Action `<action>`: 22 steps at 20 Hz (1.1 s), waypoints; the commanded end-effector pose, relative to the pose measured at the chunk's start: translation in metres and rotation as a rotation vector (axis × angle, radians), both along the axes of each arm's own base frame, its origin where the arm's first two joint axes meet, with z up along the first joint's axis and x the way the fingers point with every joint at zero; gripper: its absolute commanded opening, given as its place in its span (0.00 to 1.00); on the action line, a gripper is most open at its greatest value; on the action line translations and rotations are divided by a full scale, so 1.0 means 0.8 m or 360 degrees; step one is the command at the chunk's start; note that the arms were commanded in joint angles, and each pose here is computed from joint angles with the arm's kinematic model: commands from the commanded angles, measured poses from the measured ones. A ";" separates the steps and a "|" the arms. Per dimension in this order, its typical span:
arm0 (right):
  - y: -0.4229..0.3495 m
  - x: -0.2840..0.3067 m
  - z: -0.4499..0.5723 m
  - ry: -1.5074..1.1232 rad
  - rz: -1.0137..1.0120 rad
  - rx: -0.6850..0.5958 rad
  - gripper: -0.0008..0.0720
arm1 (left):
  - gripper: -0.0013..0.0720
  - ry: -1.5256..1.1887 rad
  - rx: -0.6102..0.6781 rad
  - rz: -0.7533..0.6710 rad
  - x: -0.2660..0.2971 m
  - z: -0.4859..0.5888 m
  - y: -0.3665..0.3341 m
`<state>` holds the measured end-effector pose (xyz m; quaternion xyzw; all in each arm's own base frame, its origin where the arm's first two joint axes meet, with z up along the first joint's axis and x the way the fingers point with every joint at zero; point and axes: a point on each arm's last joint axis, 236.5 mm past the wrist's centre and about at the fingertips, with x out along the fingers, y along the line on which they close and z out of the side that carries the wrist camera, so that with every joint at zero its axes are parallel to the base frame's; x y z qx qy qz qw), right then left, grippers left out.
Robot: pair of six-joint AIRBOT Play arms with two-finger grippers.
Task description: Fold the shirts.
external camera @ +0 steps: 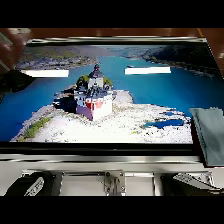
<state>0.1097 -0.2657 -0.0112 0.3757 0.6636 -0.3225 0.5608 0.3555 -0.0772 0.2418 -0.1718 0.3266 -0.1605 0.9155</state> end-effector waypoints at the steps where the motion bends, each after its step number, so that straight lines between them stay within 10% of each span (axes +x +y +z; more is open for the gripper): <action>1: -0.007 0.029 0.026 -0.0152 0.0019 -0.0023 0.87 | 0.07 0.0011 -0.0002 -0.0001 0.002 -0.003 0.000; 7: 0.017 0.259 0.191 -0.1007 0.0635 -0.0566 0.80 | 0.07 0.0364 0.0256 -0.0160 0.041 -0.118 -0.043; 10: 0.138 0.321 0.194 -0.1052 0.1046 -0.0432 0.84 | 0.15 0.0766 0.0755 -0.0247 0.030 -0.206 -0.062; 12: 0.199 0.323 0.160 -0.0866 0.1225 -0.0275 0.94 | 0.97 0.0889 0.0871 -0.0325 0.029 -0.234 -0.085; 22: 0.295 0.322 0.116 -0.0624 0.1521 -0.0081 0.94 | 0.98 0.0836 0.0830 -0.0357 0.042 -0.234 -0.105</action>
